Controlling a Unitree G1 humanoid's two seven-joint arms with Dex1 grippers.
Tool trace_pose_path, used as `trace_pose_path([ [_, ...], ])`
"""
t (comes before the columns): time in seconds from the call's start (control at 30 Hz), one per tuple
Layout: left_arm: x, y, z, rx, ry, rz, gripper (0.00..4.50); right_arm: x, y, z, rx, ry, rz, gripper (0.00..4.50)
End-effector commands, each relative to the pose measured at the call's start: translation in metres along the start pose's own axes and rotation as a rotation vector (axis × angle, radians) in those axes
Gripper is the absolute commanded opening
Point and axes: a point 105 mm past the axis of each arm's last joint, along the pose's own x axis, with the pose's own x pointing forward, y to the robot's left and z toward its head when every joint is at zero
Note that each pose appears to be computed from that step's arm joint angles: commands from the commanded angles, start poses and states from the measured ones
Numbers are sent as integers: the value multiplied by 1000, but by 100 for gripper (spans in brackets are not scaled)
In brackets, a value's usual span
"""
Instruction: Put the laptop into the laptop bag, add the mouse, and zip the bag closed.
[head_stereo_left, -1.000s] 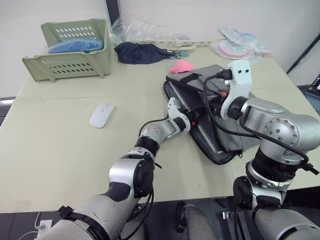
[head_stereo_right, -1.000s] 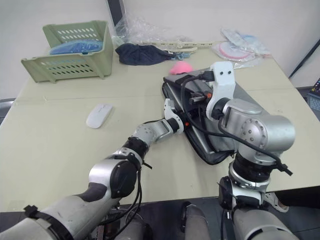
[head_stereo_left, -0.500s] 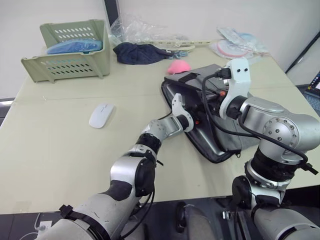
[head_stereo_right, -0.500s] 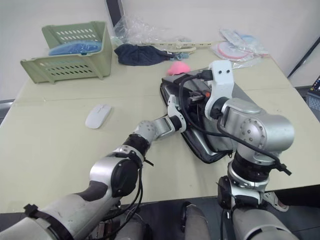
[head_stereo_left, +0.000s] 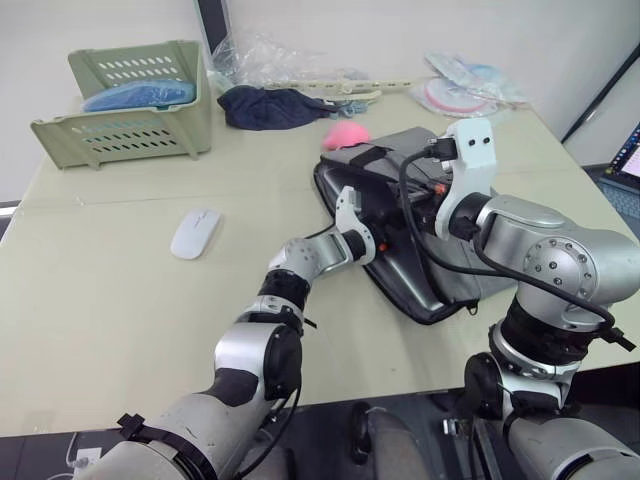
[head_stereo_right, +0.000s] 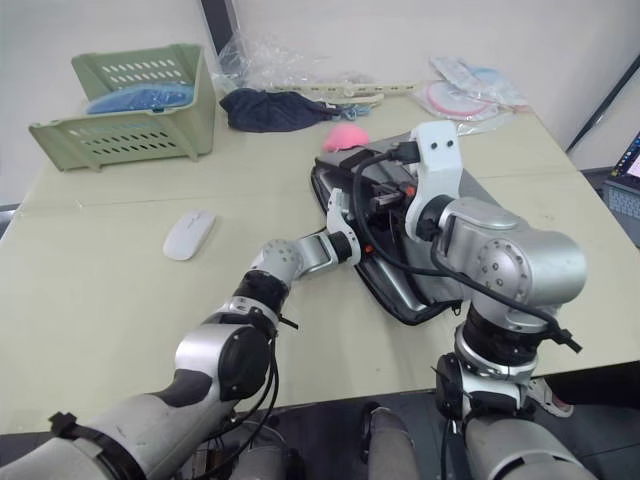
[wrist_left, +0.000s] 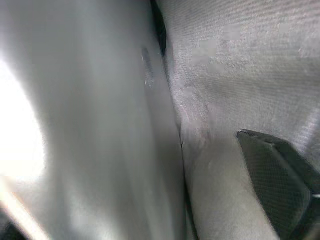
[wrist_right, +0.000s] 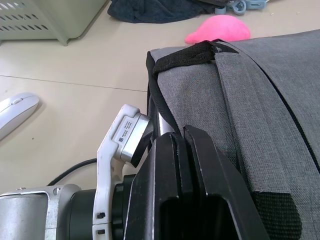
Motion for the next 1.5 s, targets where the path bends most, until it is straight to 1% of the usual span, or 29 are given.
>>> trace_pose_path([
  [0.03, 3, -3, -10, 19, 40, 2, 293, -7, 12, 16, -50, -86, 50, 0],
  [0.3, 0, -9, -1, 30, 28, -10, 293, -6, 12, 14, -47, -84, 47, 0],
  [0.43, -8, -16, 10, 58, 15, -25, 293, -6, 11, 12, -44, -79, 42, 0],
  [0.67, -24, -18, 24, 76, -7, -27, 293, -5, 9, 9, -40, -70, 38, 0],
  [0.83, -34, -19, 27, 82, -20, -22, 293, -4, 8, 7, -41, -68, 38, 0],
  [1.13, -52, -16, 24, 85, -30, -4, 293, -4, 6, 5, -41, -65, 35, 0],
  [1.3, -70, -11, 29, 99, -47, 24, 293, -4, 6, 4, -41, -62, 36, 0],
  [1.43, -104, -4, 45, 137, -95, 72, 293, -5, 5, 3, -40, -62, 37, 0],
  [1.5, -115, -4, 49, 149, -106, 85, 293, -5, 5, 2, -40, -62, 38, 0],
])
